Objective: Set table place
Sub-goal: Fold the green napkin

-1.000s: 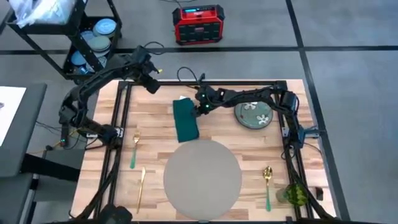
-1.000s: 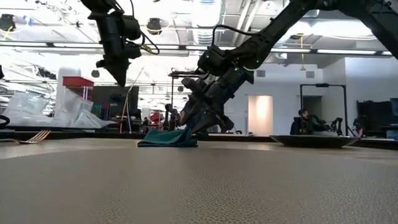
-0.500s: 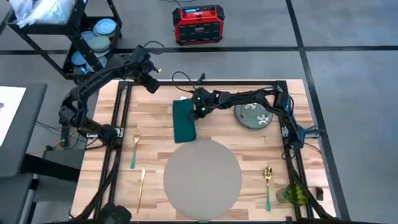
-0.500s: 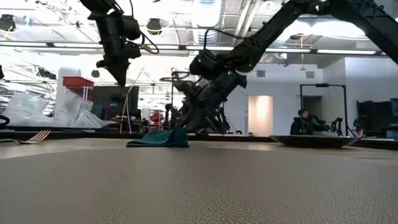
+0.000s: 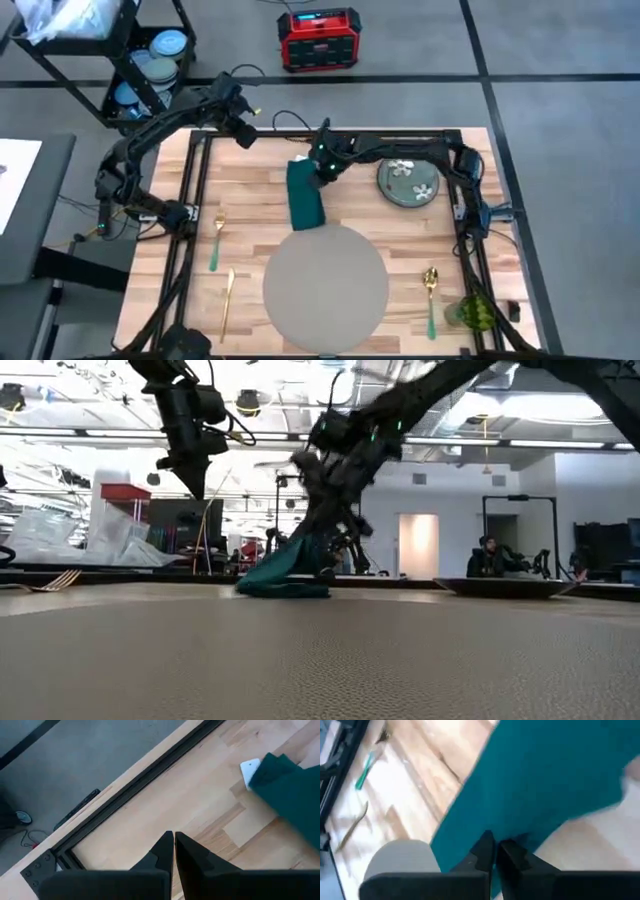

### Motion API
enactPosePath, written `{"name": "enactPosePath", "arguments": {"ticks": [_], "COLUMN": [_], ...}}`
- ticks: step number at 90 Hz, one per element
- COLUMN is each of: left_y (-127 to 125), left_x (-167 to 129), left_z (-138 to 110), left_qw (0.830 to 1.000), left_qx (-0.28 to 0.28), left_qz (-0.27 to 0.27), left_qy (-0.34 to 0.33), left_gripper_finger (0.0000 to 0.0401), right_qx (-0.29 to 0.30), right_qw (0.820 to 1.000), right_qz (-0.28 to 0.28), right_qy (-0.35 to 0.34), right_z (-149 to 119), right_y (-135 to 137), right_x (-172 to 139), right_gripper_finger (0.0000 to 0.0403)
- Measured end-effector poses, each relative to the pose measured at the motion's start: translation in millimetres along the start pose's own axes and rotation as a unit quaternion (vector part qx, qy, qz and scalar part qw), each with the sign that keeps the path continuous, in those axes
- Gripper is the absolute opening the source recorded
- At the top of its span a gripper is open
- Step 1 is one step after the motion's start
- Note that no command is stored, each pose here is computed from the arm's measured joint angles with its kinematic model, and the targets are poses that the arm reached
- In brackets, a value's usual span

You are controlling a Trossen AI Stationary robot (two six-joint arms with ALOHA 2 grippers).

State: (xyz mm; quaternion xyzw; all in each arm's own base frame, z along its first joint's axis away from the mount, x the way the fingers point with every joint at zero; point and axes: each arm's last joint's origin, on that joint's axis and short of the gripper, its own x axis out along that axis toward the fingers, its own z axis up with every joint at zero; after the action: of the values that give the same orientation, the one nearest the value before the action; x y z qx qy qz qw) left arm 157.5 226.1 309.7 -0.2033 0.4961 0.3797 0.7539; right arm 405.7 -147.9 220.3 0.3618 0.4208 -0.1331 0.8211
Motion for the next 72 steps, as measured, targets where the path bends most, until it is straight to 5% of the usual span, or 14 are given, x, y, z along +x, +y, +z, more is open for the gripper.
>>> {"name": "enactPosePath", "arguments": {"ticks": [21, 35, 54, 72], "left_y": [0, 1, 1, 5], "left_x": [0, 0, 0, 0], "left_z": [3, 4, 3, 4], "left_qw": [1.0, 1.0, 1.0, 1.0], "left_qx": [-0.001, 0.004, 0.022, 0.021], "left_qz": [0.001, 0.002, 0.002, 0.006], "left_qy": [-0.016, -0.019, -0.016, -0.021], "left_gripper_finger": [0.0, 0.0, 0.0, 0.0], "right_qx": [-0.041, -0.036, 0.013, -0.004], "right_qw": [0.981, 0.969, 0.972, 0.966], "right_qz": [-0.167, -0.206, -0.22, -0.256], "right_qy": [0.092, 0.134, 0.08, -0.033], "right_z": [-23, -24, -16, -10], "right_y": [-17, -36, -43, -29], "right_x": [-48, -58, -77, -124], "right_gripper_finger": [0.0, 0.0, 0.0, 0.0]}}
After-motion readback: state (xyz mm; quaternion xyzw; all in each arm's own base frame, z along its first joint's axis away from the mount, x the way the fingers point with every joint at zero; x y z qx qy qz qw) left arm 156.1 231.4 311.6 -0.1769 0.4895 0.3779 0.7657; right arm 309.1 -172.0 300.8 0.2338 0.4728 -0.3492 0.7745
